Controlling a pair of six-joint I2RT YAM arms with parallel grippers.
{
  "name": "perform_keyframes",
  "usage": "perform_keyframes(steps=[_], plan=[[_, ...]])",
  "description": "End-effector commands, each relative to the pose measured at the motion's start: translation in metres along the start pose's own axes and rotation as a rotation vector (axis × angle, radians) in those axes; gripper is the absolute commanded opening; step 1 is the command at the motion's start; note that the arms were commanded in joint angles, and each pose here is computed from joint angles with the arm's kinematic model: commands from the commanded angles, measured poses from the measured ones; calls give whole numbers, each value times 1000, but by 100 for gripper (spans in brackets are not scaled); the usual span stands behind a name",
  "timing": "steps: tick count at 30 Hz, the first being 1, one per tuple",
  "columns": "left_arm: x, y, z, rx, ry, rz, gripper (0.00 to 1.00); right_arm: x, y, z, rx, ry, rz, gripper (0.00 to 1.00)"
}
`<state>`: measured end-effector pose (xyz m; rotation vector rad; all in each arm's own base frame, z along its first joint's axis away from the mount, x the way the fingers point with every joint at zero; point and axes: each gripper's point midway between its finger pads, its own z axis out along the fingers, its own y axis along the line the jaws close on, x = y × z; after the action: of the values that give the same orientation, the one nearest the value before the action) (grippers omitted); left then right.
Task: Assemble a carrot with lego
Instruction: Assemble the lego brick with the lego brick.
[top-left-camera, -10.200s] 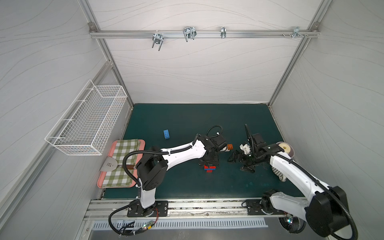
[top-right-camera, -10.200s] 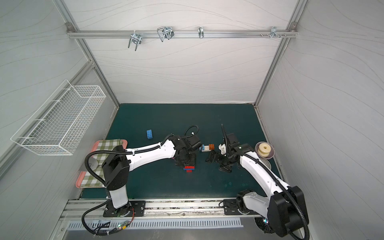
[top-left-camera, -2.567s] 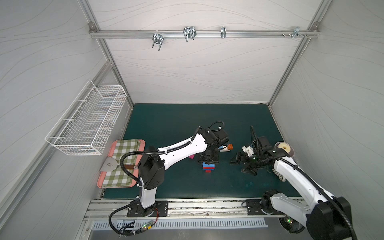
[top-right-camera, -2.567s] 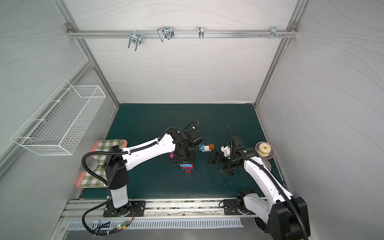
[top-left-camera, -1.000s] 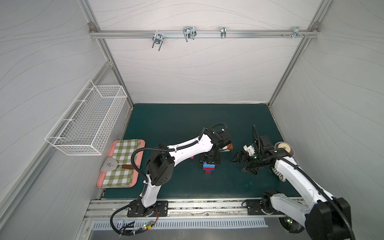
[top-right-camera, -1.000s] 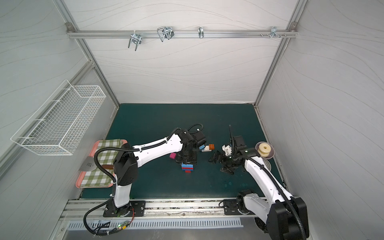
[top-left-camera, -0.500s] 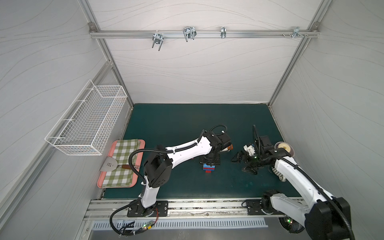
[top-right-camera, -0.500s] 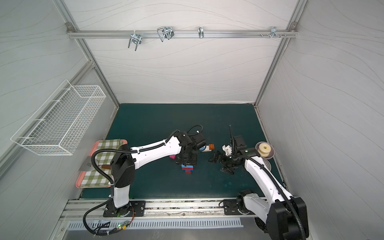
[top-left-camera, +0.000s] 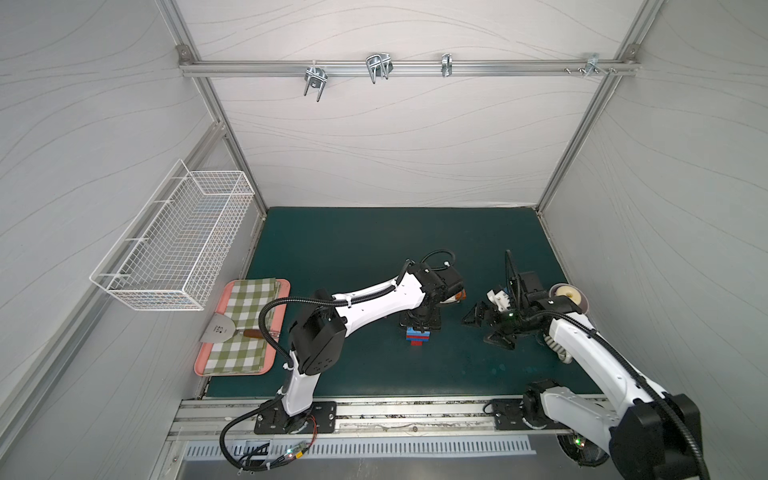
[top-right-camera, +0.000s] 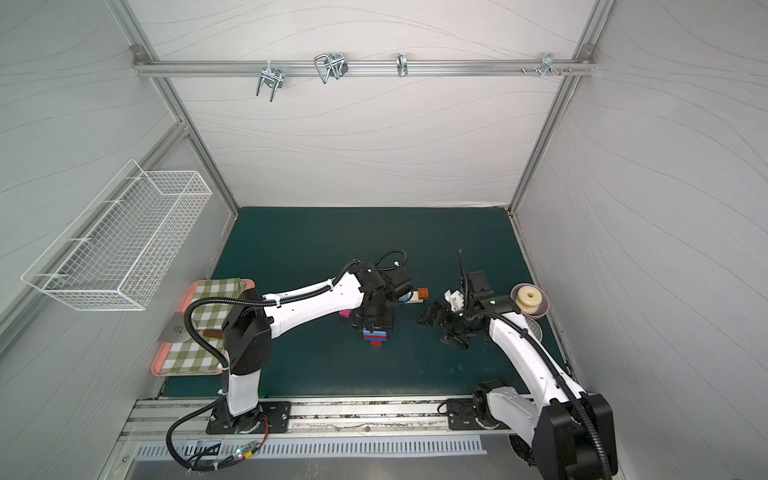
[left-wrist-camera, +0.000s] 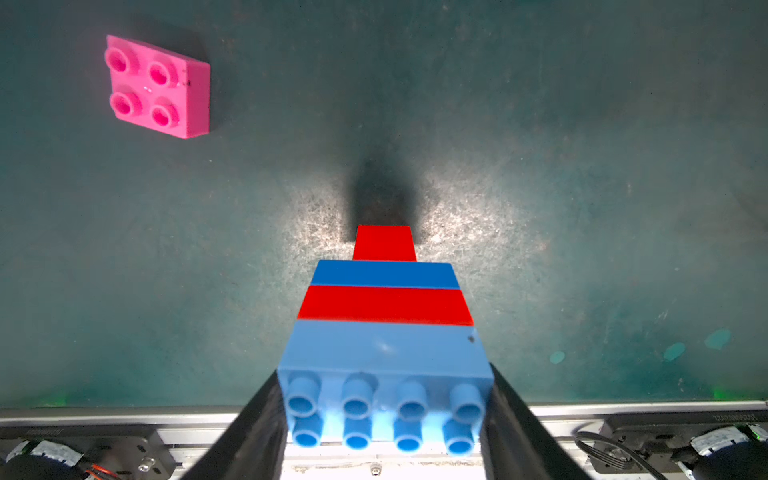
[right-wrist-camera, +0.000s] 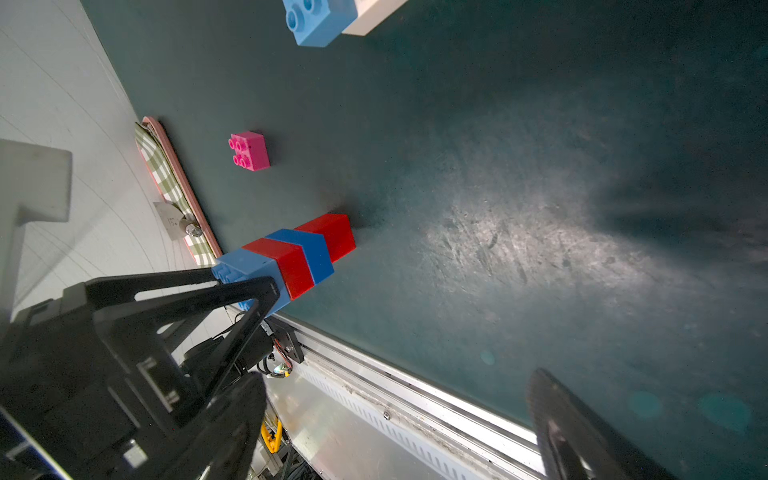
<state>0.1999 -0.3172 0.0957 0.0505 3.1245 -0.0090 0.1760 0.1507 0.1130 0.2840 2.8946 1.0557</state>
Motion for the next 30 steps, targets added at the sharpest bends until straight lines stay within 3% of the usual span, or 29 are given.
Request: perform_keyframes(steps=[1,11,30], plan=[[20,17,43,-119,107,13,11,1,0,-2,6,11,1,99],[-2,8,17,-80,42,23,35,-3,4,-6,2,3,-6,99],[-9,6,-6,-42,-8,12,57,-6,4,-8,-5,-4,-4,99]])
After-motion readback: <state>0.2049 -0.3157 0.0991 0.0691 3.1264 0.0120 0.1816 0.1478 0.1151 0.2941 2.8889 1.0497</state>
